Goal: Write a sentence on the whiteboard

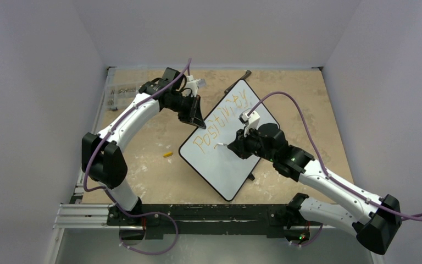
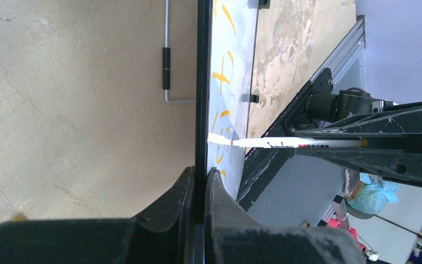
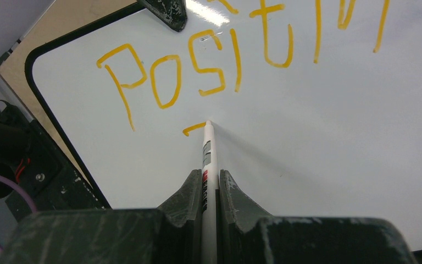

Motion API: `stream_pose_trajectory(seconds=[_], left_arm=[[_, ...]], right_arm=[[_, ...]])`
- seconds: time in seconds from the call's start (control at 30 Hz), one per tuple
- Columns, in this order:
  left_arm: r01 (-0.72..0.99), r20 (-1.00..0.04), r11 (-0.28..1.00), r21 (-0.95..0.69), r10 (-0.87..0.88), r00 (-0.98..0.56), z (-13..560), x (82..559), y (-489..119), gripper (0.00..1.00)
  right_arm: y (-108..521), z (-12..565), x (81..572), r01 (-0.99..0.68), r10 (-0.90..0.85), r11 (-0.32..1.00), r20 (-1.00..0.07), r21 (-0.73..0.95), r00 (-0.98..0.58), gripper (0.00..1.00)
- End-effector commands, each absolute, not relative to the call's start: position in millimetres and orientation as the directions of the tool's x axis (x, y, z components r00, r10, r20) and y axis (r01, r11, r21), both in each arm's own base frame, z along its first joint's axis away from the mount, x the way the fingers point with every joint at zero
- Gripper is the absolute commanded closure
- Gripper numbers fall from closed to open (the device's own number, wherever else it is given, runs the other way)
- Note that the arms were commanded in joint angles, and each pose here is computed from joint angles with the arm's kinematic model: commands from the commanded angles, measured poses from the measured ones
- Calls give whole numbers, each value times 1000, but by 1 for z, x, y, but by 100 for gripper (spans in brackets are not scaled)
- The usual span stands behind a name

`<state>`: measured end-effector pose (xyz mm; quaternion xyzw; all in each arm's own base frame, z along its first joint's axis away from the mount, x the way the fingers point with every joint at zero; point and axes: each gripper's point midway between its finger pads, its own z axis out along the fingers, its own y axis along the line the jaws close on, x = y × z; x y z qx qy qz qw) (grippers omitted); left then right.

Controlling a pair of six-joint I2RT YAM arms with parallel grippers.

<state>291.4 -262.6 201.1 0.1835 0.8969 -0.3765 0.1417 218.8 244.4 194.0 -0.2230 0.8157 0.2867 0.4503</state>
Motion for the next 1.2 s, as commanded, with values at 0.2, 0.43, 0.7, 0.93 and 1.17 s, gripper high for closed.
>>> stream_pose_trajectory(seconds=[0.2,0.43,0.7,0.93,1.17], left_arm=[[475,-483,666,-576,192,-854,215,306,-260,100],[477,-487,665,-575,190,-853,217,305,-260,100],[475,-487,666,-574,189,-853,217,305,-259,100],[475,-487,665,-576,188,-853,217,305,-260,100],[476,-488,664,-576,187,-853,217,304,-260,100]], right_arm=[[243,183,211,-606,-125,740,-825,292,-551,100],[243,175,199,-599,-120,726,-795,338,-594,100],[234,162,186,-558,-94,739,-762,378,-640,100],[221,164,189,-513,-69,782,-768,355,-636,100],[219,175,210,-490,-78,823,-798,287,-598,100]])
